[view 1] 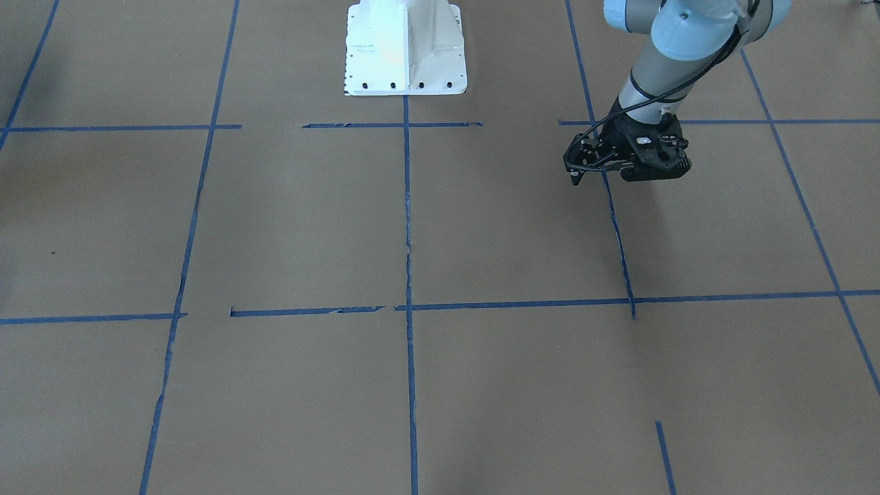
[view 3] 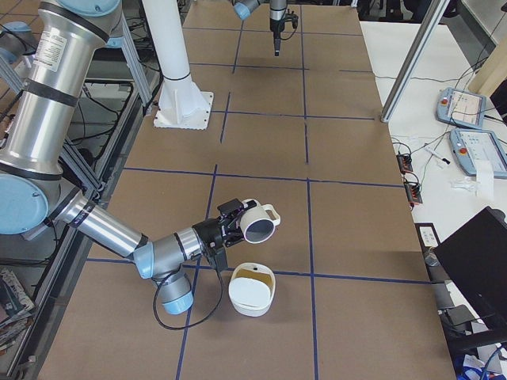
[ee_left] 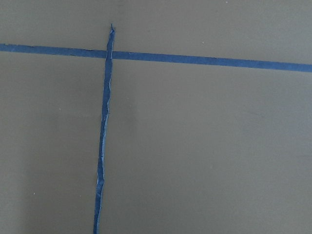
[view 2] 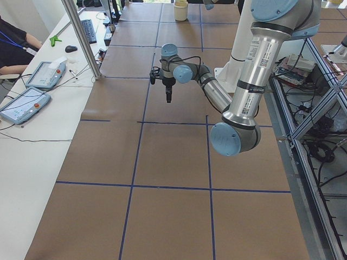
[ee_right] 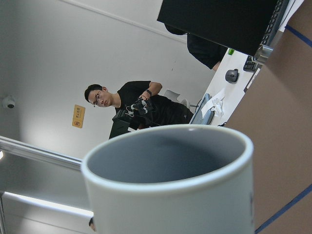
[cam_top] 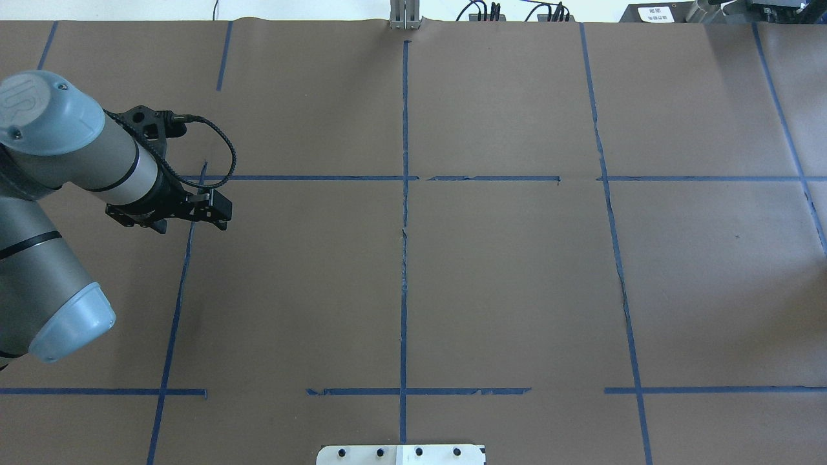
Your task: Left arm hands cup to right arm to dump lemon
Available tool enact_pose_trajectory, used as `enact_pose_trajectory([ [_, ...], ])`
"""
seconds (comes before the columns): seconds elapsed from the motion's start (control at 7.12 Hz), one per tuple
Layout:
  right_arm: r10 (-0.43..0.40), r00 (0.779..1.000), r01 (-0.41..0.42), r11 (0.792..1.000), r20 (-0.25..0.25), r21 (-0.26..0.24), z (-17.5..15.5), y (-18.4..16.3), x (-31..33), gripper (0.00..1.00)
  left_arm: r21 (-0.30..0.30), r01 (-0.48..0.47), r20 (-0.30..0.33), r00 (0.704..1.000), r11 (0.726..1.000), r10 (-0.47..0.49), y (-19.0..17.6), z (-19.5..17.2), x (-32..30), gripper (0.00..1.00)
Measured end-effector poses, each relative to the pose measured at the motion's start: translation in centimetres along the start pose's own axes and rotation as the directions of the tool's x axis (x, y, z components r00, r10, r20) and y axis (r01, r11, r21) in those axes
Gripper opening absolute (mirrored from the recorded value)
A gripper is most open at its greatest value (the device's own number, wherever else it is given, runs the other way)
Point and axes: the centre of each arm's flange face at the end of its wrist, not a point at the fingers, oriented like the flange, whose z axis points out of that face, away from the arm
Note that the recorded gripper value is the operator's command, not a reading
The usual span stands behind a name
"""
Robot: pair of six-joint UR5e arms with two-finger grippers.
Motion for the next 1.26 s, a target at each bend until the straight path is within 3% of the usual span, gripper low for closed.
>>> enact_pose_trajectory([
  [0.28, -0.234, 0.970, 0.229, 0.970, -0.058, -0.082, 2.0, -0.4, -2.6, 0.18, 0.002, -0.001, -0.003, 1.000, 1.000, 0.001, 0.1, -0.2, 0.0, 1.00],
  [0.42, -0.308, 0.947, 0.297, 0.947, -0.087, -0.126, 4.0, -0.7, -5.0, 0.18, 0.003, -0.001, -0.005, 1.000, 1.000, 0.001, 0.1, -0.3, 0.0, 1.00],
  [0.56, -0.404, 0.909, 0.385, 0.908, -0.105, -0.163, 5.8, -0.9, -6.7, 0.19, 0.003, -0.001, -0.004, 1.000, 1.000, 0.001, 0.1, -0.3, 0.0, 1.00],
  [0.7, -0.537, 0.836, 0.506, 0.834, -0.112, -0.221, 8.1, -1.2, -7.1, 0.24, 0.003, -0.002, -0.004, 1.000, 1.000, 0.002, 0.1, -0.3, 0.0, 1.00],
  [0.98, -0.739, 0.671, 0.678, 0.646, -0.065, -0.350, 14.3, -1.6, -7.1, 0.22, -0.003, -0.011, -0.004, 1.000, 1.000, 0.011, 0.6, 0.1, 0.4, 1.00],
  [1.12, -0.786, 0.617, 0.719, 0.581, -0.033, -0.381, 18.0, -1.6, -7.6, 0.25, -0.009, -0.029, -0.002, 1.000, 1.000, 0.029, 1.6, 0.8, 1.7, 1.00],
  [1.26, -0.812, 0.584, 0.745, 0.540, -0.008, -0.392, 22.3, -1.1, -8.3, 0.25, -0.002, -0.032, -0.004, 0.999, 0.999, 0.032, 2.2, 1.2, 3.5, 1.00],
])
